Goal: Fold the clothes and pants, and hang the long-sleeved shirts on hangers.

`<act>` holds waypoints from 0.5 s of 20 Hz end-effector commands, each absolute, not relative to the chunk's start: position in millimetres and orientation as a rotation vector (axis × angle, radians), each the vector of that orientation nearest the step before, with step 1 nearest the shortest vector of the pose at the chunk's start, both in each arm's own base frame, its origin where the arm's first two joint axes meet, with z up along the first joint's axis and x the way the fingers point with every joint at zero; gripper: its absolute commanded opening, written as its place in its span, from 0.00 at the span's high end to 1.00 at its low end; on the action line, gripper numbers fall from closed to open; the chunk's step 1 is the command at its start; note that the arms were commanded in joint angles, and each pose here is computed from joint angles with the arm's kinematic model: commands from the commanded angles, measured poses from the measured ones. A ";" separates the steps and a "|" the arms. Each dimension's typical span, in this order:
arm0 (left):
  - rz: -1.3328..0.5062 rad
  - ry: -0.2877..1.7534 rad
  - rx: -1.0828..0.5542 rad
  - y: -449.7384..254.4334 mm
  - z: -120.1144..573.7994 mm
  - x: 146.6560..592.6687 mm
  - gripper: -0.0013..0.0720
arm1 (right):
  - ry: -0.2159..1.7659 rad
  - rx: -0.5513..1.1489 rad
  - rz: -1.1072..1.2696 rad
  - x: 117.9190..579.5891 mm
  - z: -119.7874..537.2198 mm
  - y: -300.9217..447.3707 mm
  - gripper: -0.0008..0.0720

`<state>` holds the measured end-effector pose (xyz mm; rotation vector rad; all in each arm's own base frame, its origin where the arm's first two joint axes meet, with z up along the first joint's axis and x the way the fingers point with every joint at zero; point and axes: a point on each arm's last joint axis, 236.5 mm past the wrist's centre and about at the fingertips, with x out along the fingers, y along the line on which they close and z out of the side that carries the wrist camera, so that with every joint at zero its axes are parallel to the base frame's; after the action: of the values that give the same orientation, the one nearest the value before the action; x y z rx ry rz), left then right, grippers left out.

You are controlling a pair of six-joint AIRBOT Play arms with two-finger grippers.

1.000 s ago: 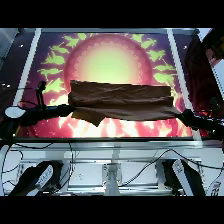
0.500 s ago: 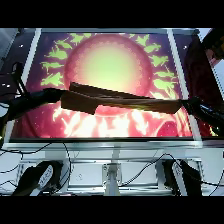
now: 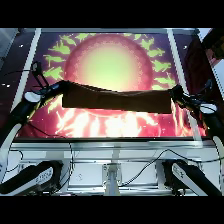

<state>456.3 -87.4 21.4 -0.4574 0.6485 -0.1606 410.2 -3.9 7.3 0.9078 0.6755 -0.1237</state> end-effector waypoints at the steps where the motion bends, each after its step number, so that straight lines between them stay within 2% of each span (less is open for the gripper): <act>1: -0.049 0.617 -0.463 -75.5 -7.5 484.4 0.94 | 0.712 0.921 -0.192 441.5 -28.6 -9.3 0.97; 8: 0.030 0.649 -0.487 -64.5 -44.1 496.4 0.92 | 0.766 0.931 -0.210 467.3 -56.4 -11.8 0.97; 9: 0.028 0.656 -0.487 -66.6 -47.1 496.6 0.81 | 0.773 0.931 -0.205 466.7 -57.4 -10.4 0.96; 10: 0.024 0.662 -0.484 -69.5 -49.6 496.3 0.58 | 0.777 0.931 -0.202 466.4 -57.3 -9.5 0.81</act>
<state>493.6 -68.3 -39.8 -0.4742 0.6527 0.0085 463.5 -12.0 -50.3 0.9270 0.7559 -0.2047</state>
